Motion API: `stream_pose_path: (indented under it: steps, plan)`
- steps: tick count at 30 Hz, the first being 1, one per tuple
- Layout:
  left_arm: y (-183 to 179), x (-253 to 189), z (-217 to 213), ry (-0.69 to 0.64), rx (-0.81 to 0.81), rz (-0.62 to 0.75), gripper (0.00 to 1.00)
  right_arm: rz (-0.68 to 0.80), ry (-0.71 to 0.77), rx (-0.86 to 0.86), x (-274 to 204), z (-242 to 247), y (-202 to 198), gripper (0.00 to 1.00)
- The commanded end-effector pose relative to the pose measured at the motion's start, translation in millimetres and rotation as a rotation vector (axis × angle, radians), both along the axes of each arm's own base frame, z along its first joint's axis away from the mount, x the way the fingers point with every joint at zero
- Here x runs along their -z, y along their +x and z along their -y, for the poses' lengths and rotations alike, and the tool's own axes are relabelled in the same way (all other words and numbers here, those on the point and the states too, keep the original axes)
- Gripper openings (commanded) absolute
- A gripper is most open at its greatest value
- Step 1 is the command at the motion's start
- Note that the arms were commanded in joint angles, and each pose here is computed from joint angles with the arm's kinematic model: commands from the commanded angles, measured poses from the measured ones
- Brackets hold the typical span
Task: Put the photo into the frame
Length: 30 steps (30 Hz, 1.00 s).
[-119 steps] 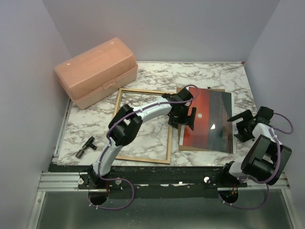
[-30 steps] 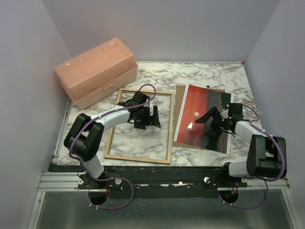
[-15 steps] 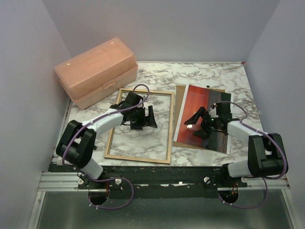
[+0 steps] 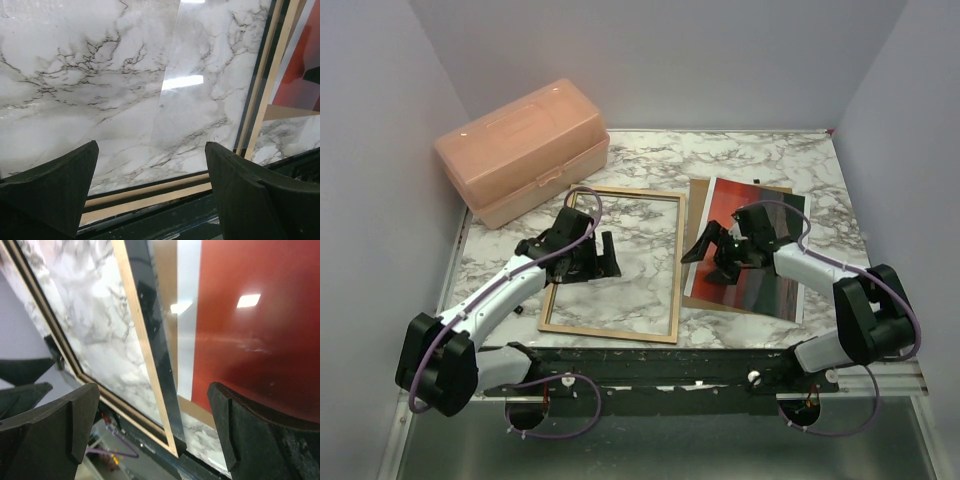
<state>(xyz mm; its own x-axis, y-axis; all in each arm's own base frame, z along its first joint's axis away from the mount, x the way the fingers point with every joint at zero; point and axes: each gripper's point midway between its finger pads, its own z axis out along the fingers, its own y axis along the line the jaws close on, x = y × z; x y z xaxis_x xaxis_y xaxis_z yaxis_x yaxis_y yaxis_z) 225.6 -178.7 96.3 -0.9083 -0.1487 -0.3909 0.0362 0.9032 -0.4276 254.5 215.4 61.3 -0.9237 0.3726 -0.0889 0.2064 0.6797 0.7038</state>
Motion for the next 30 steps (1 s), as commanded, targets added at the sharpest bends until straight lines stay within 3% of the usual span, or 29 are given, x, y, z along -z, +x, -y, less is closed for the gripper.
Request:
stream_pose_path:
  steps: [1,7,15,30]
  plan:
    - [2.5,1.0,-12.0,0.056,-0.001,0.014,0.91,0.047,-0.176,0.119,-3.4,27.6,19.8,1.0]
    - [23.6,2.5,13.3,-0.073,0.071,0.008,0.92,0.026,-0.257,0.149,5.7,47.4,15.5,1.0]
    - [66.4,-0.7,48.8,-0.321,0.185,-0.001,0.9,-0.037,-0.211,0.187,21.0,74.3,2.2,1.0]
    - [109.5,-2.4,89.9,-0.529,0.315,0.007,0.82,-0.059,-0.165,0.158,32.7,74.7,-4.2,1.0]
